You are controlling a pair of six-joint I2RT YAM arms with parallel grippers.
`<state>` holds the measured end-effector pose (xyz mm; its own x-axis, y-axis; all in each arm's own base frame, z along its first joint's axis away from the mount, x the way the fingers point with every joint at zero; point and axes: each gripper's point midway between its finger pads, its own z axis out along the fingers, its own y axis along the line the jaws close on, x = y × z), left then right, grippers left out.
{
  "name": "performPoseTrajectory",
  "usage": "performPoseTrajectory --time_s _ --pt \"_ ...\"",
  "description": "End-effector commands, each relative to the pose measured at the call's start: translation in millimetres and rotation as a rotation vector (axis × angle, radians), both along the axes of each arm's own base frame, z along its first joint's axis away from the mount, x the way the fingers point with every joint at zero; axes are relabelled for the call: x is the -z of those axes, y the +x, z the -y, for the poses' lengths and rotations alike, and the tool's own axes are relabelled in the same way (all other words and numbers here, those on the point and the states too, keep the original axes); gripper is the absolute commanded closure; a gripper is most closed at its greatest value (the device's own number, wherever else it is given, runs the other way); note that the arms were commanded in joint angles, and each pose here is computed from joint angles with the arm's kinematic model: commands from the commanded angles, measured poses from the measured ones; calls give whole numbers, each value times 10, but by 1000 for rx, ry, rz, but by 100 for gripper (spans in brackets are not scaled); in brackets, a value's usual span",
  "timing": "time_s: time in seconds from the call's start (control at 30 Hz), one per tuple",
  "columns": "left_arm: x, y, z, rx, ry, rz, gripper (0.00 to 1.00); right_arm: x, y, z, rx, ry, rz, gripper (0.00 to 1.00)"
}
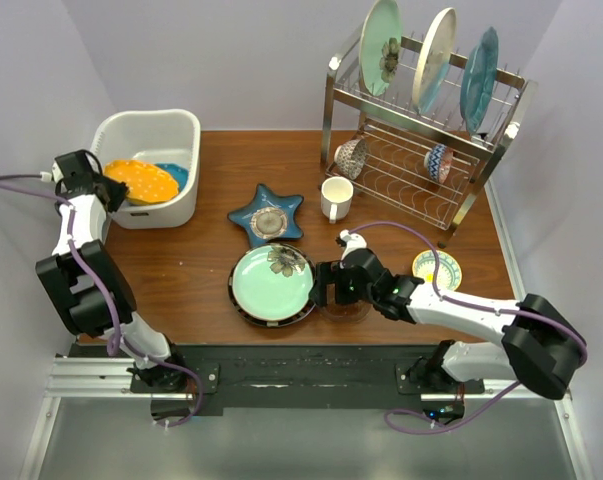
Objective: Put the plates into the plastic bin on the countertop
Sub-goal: Place the plate in the plastic bin.
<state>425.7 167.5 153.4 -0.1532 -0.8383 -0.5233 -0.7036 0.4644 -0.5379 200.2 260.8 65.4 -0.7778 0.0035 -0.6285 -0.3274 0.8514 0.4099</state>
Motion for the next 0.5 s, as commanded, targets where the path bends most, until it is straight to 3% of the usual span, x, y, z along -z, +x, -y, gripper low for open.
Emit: performPoseTrajectory --time_s 0.0,0.47 --pt "-527 378 -1 74 61 180 93 -192 87 -157 -23 44 38 1" --pt "-458 498 68 133 83 161 84 -169 117 -181 -26 32 35 1"
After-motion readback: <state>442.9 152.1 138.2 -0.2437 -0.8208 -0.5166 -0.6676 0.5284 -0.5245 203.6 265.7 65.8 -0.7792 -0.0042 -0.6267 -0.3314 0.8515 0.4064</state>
